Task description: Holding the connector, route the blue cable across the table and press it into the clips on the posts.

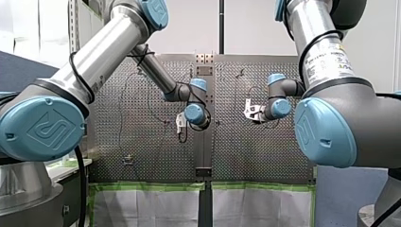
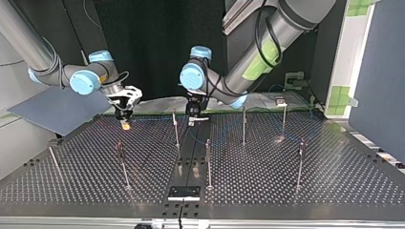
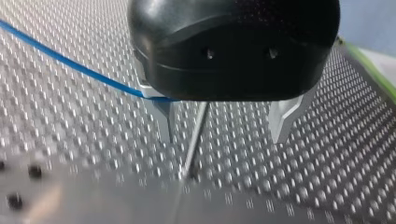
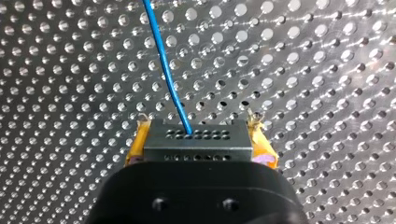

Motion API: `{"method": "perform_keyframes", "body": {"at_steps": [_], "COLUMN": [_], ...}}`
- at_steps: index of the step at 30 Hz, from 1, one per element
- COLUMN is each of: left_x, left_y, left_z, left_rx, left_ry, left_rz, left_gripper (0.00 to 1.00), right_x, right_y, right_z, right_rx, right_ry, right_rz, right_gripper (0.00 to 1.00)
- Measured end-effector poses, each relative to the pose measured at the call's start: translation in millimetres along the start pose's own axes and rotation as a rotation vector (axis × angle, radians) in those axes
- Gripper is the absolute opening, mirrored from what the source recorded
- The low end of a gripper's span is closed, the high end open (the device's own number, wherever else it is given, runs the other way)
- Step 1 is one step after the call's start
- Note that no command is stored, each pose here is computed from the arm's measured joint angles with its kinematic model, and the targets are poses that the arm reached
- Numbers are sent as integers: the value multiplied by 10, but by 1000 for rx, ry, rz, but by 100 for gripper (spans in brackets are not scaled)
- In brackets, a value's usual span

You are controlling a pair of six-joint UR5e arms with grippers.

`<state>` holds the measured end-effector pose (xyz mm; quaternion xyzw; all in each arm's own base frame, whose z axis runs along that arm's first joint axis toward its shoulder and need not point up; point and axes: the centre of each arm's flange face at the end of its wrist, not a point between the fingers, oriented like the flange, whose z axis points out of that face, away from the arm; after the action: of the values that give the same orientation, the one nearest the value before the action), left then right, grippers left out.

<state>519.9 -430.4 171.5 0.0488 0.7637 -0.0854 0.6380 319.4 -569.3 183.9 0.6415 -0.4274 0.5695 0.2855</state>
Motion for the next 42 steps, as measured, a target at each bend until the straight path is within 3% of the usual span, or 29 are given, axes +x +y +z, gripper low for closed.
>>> {"method": "perform_keyframes", "body": {"at_steps": [10,16,27,30,34,42], "left_x": [46,-12,-55,-130,-216,-77], "left_y": [-303,-542,-1090,-1243,-1320,-1352], "left_z": [-414,-699,-1009,-1047,-989,-789], "left_rx": [9,51,125,148,156,119], "left_ry": [30,15,-69,-103,-131,-95], "left_rz": [22,17,-99,-131,-156,-144], "left_gripper": [100,100,100,100,100,100], "right_x": [-21,-15,4,4,31,251], "right_y": [69,118,228,253,289,368], "right_z": [-33,-35,-58,-74,-107,-258], "right_rx": [-13,-21,-25,-23,-19,-22], "right_ry": [-30,-30,-40,-51,-63,-44], "right_rz": [-1,1,-3,-8,-15,-13], "right_gripper": [0,0,0,0,0,0]}}
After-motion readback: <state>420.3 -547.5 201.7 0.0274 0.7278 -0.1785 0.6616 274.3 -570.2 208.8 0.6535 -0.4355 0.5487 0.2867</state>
